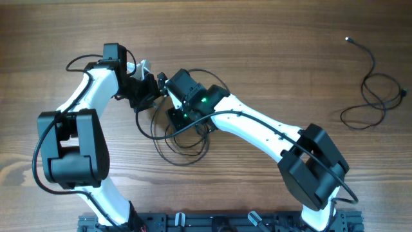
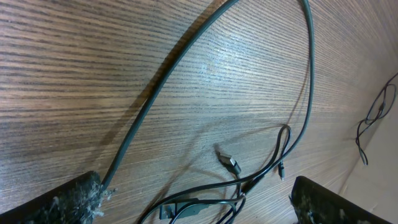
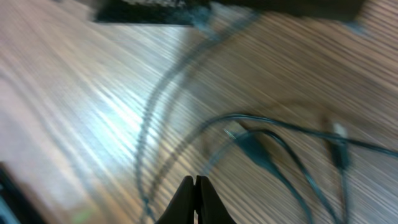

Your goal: Untangle cables

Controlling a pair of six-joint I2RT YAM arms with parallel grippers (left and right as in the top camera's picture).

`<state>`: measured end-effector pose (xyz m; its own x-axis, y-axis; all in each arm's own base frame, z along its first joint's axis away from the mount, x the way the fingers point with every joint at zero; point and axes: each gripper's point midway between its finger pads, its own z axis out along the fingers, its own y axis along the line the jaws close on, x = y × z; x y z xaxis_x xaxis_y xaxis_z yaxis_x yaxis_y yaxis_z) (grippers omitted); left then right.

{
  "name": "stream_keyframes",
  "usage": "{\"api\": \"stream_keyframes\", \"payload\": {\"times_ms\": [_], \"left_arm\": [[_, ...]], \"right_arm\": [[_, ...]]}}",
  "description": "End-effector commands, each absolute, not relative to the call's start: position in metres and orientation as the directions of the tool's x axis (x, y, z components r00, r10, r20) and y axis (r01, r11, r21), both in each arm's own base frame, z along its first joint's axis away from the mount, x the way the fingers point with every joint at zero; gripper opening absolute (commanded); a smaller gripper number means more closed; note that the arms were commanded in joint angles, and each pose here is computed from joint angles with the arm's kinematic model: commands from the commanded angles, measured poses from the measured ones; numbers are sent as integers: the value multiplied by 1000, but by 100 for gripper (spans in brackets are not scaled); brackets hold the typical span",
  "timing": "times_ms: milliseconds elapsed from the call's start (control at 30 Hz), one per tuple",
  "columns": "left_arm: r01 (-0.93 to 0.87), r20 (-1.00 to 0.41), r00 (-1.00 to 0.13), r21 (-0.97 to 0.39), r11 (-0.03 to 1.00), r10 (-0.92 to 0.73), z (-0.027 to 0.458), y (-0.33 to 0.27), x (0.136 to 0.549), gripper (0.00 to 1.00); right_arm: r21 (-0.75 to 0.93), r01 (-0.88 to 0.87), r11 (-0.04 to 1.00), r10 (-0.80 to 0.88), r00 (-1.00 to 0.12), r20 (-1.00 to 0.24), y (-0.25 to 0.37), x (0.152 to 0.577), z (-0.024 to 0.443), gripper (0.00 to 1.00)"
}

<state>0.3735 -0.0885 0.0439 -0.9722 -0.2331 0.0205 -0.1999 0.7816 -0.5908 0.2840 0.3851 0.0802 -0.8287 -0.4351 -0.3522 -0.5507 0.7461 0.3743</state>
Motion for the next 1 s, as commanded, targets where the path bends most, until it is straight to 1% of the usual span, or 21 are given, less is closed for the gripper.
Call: {"api": "stream_keyframes", "payload": {"times_ms": [0,100,167,233,367,433,500,567,600,633,667,700,767,967], "left_arm": [[-168,-11,-976,-589,790,-216,49,-89,374,100],[-168,-11,-976,-589,790,-215,49,-89,374,100],[-148,-66,-971,-589,794,-231,51,-85,387,100],[-170,-93,-958,-575,800,-270,56,-74,399,100],[-316,-110,-905,-475,821,-411,75,-8,414,100],[-375,-107,-875,-467,801,-472,81,21,414,100],[-427,-96,-849,-453,782,-519,79,44,409,100],[-506,-93,-816,-364,782,-571,72,78,396,100],[-547,-100,-797,-300,781,-596,68,97,388,100],[-570,-101,-785,-266,777,-611,66,108,382,100],[-586,-92,-778,-251,770,-622,65,114,377,100],[-595,-82,-773,-249,764,-629,64,116,374,100],[-609,-61,-767,-243,755,-638,63,118,368,100],[-607,-67,-767,-245,756,-638,64,119,369,100]], "right_arm": [[459,-591,663,-455,-806,-379,405,269,97,4],[460,-598,656,-452,-800,-394,408,270,99,4],[447,-597,666,-446,-799,-403,407,273,99,5],[444,-596,669,-443,-799,-407,407,274,99,5],[460,-580,673,-414,-810,-416,411,278,102,4],[470,-571,673,-381,-813,-441,417,284,107,7],[468,-511,721,-298,-839,-455,417,298,109,13],[477,-422,771,-196,-870,-453,417,312,108,36],[488,-372,790,-142,-885,-443,417,318,105,53],[497,-360,789,-128,-889,-441,419,319,103,61],[505,-351,789,-117,-892,-437,422,321,100,67],[507,-354,786,-118,-890,-440,424,321,98,70],[496,-363,789,-122,-884,-452,432,322,86,71],[460,-389,798,-183,-884,-430,453,304,31,70]]}}
